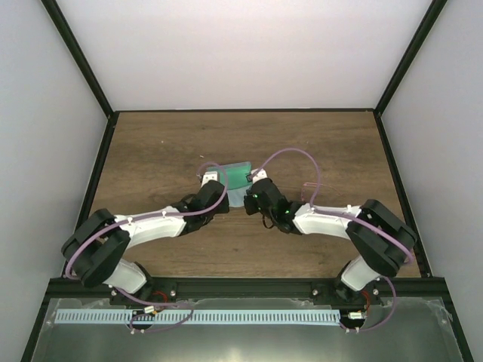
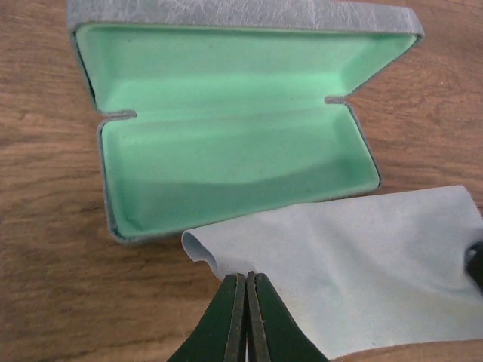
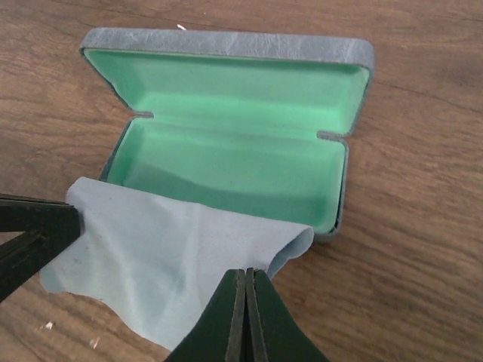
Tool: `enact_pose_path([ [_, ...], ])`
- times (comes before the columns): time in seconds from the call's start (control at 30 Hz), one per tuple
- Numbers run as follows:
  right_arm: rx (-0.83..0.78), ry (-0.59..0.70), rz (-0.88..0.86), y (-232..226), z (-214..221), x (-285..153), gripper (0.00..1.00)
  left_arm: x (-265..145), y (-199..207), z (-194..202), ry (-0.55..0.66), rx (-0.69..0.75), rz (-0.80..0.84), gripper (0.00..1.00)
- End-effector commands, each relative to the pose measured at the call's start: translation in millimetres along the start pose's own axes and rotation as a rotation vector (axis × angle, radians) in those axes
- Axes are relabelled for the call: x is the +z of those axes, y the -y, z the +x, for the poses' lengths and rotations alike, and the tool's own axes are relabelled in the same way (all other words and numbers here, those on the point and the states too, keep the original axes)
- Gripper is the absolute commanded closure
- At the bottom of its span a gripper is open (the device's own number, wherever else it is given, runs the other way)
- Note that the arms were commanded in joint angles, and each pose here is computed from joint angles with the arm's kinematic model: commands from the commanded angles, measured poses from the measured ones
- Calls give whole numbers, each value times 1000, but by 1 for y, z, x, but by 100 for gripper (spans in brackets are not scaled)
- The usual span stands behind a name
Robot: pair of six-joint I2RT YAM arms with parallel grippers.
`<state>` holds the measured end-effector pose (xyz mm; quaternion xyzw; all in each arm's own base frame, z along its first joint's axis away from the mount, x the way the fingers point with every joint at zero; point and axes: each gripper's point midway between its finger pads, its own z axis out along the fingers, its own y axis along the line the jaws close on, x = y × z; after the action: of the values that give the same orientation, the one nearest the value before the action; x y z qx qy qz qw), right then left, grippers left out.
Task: Organize the sunglasses
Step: Place the glasses cleaning cloth in the sunglasses case.
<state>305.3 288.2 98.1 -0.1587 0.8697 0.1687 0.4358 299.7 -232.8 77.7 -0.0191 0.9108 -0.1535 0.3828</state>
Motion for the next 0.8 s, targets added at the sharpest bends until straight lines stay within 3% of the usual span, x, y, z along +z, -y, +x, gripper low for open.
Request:
enact_pose_path([
  [0.0,-9,56,-24,-6,-32,12,99,10,10,-15,9,11,34,96],
  [0.77,-22,37,-32,5,-55,61,99,48,-12,-42,-28,-8,14,96],
])
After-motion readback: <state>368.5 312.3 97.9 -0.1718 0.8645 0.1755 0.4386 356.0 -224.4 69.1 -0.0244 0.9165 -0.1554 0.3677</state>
